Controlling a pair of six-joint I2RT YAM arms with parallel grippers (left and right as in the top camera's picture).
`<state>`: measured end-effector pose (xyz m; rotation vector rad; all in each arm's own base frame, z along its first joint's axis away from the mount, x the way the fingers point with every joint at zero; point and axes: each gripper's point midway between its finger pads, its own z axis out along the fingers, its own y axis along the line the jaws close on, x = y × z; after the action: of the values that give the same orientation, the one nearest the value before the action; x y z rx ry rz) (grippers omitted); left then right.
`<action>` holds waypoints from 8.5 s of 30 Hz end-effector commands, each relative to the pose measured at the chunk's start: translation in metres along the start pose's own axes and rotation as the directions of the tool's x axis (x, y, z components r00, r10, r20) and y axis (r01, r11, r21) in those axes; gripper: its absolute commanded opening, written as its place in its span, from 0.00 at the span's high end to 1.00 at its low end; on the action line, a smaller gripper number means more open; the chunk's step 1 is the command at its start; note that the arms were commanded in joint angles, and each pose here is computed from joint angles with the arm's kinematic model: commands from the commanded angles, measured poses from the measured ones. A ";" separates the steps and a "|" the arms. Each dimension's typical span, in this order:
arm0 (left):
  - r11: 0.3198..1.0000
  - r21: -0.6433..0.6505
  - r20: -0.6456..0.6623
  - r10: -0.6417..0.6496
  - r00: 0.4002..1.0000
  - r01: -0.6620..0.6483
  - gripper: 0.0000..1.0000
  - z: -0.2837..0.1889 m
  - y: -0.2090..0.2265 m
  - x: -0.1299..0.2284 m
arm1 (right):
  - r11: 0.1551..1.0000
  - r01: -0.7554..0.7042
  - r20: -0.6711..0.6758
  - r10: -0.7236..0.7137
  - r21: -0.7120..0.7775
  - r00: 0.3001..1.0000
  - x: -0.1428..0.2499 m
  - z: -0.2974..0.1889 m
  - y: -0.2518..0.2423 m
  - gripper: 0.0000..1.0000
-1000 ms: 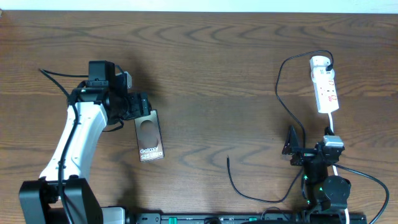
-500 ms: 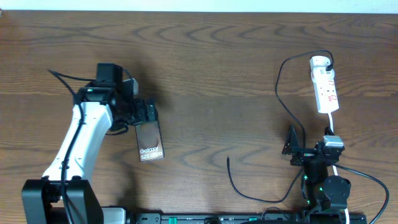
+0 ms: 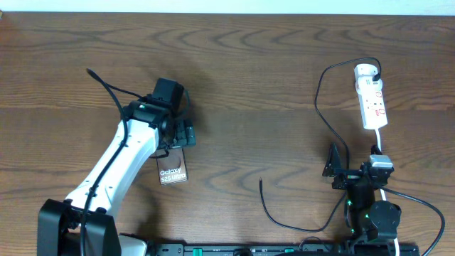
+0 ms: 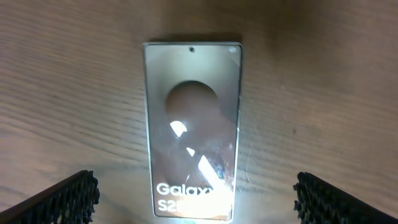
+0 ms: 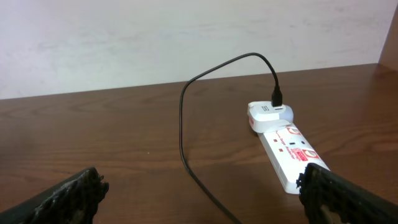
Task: Plug charger to phone and switch on socket
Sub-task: 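Move the left gripper forward over the silver phone, then lower the left gripper onto the phone and align with its edges, then close the left gripper on the phone's long sides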
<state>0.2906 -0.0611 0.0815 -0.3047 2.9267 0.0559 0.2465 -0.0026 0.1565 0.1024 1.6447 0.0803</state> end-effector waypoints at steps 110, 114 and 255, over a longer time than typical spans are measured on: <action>0.997 0.040 -0.069 0.068 0.995 -0.065 0.01 0.082 0.010 0.030 | 1.000 -0.004 -0.001 0.004 -0.003 1.000 0.001 0.000 0.001 0.01; 0.997 0.052 -0.079 0.069 0.995 -0.065 0.01 0.083 0.008 0.033 | 1.000 -0.004 0.000 0.004 -0.003 1.000 0.000 0.000 0.001 0.01; 0.985 0.160 0.034 0.058 0.998 -0.063 0.93 0.053 -0.012 0.006 | 1.000 -0.004 -0.001 0.004 -0.003 1.000 0.001 0.000 0.001 0.01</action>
<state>0.2790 -0.0627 0.0025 -0.2055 2.9746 -0.0833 0.2465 -0.0025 0.1565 0.1021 1.6447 0.0807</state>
